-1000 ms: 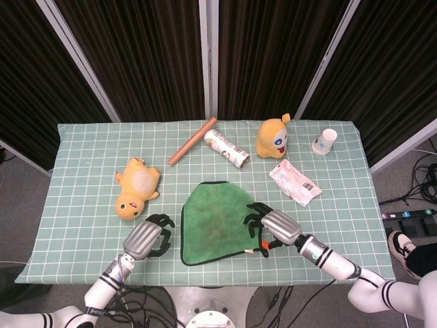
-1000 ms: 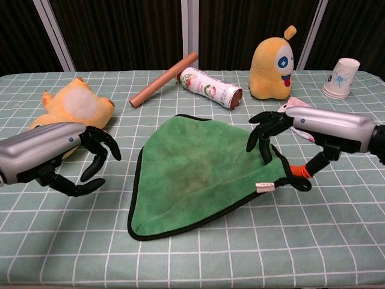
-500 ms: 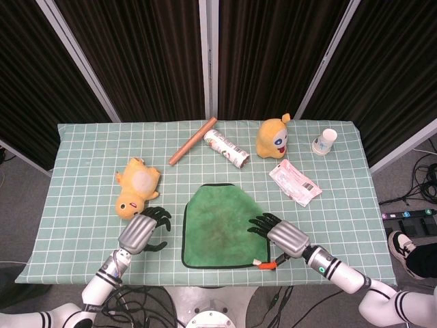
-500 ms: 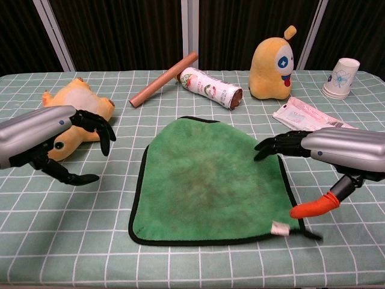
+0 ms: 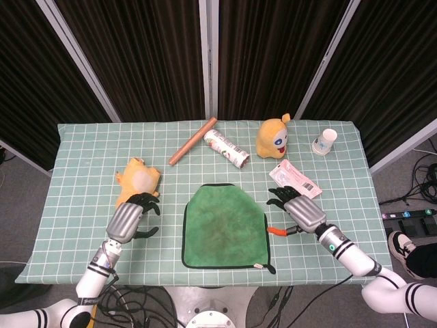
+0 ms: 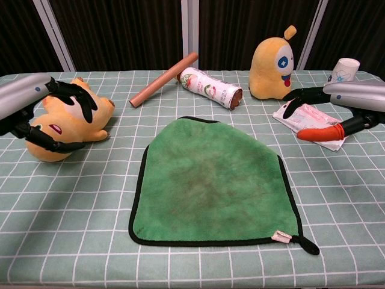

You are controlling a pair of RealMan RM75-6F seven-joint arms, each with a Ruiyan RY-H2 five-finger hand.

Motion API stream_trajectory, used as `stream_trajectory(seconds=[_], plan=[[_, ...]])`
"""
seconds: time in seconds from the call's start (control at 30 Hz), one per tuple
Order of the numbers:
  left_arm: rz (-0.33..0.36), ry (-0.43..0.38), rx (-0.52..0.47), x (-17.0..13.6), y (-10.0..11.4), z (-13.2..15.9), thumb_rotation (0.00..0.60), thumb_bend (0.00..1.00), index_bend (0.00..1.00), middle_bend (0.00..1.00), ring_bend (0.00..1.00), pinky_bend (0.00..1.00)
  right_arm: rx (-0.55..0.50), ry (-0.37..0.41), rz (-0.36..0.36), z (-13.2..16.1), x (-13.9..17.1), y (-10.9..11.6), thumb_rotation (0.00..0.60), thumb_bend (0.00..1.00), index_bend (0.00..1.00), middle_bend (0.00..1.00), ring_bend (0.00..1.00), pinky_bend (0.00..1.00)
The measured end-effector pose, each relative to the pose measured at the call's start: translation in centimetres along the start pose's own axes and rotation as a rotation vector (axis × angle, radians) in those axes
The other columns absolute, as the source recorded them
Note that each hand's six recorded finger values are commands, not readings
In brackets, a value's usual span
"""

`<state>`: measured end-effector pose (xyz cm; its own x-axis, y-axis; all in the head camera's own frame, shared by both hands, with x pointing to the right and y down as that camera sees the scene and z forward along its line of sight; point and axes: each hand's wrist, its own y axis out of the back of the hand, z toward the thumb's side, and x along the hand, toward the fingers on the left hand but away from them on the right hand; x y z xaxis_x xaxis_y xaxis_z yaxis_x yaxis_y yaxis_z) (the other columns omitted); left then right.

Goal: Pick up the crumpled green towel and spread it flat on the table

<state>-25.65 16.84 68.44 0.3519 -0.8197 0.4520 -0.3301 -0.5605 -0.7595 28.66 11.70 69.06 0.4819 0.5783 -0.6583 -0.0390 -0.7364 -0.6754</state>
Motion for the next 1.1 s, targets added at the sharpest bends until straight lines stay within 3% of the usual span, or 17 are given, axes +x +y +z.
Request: stream_trajectory(seconds=[0.2,0.5,0.83,1.1], plan=[[0.042,0.046,-0.019,0.1,1.4,-1.2,0.600,0.25,0.52,0.40,0.24,0.24,0.028,-0.075,0.055,-0.5,-4.5,-0.7,0.058,0.32,0.33,0.05,0.00,0.00],[0.047,0.068,-0.039,-0.2,1.5,-1.7,0.600,0.25,0.52,0.40,0.24,0.24,0.004,-0.127,0.098,0.2,-9.6,-2.8,0.064,0.32,0.33,0.05,0.00,0.00],[0.045,0.068,-0.047,-0.1,1.5,-1.8,0.600,0.25,0.52,0.40,0.24,0.24,-0.029,-0.137,0.101,0.9,-11.8,-4.1,0.052,0.32,0.33,0.05,0.00,0.00],[0.049,0.069,-0.050,-0.1,1.5,-1.9,0.600,0.25,0.52,0.40,0.24,0.24,-0.042,-0.078,0.097,3.0,-12.0,-4.7,0.058,0.32,0.33,0.05,0.00,0.00]])
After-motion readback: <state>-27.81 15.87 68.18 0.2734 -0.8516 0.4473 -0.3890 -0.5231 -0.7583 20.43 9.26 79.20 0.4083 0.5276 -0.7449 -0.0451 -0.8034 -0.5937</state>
